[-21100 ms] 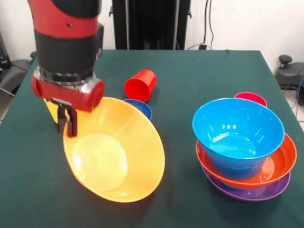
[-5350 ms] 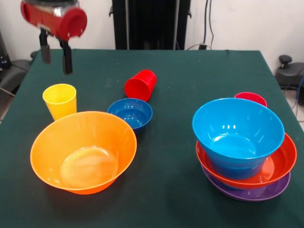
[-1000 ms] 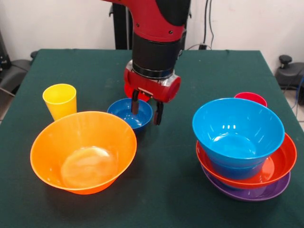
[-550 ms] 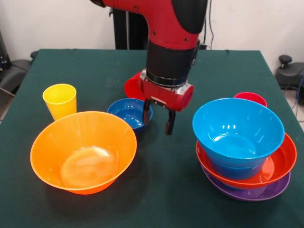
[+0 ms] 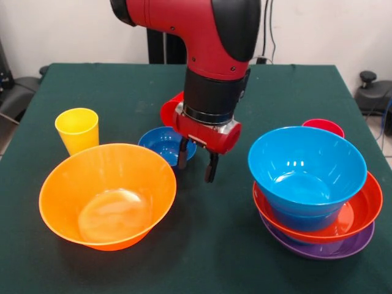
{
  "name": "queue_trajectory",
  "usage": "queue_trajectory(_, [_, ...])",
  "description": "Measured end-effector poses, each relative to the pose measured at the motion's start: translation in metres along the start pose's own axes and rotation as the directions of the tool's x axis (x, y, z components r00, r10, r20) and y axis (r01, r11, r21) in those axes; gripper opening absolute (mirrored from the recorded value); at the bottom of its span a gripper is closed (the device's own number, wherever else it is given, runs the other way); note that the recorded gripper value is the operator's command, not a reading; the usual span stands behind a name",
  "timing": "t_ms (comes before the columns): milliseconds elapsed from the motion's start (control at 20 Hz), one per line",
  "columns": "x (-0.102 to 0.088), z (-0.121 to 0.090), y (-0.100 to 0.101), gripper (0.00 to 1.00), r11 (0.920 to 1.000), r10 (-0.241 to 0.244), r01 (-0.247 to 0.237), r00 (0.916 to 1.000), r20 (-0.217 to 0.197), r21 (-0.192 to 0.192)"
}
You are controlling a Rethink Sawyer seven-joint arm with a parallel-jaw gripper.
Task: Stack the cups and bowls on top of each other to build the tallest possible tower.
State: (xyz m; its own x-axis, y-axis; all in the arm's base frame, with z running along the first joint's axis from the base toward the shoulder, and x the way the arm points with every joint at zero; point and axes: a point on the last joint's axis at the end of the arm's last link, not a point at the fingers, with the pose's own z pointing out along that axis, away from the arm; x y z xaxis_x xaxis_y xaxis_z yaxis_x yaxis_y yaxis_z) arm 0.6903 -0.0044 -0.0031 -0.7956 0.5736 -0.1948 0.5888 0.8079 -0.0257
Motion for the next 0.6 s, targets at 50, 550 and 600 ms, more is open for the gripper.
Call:
queue_trajectory(50, [0.001, 0.0, -0.002, 1.0, 1.0, 0.001, -0.001, 1.0, -0.002, 0.003])
queue_trajectory(550, [0.009, -0.036, -0.018, 1.0, 0.9997, 0.022, -0.022, 0.9997, -0.005, 0.014])
queue_trajectory(600, [0.009, -0.043, -0.018, 1.0, 0.9996, 0.026, -0.026, 0.9996, -0.003, 0.012])
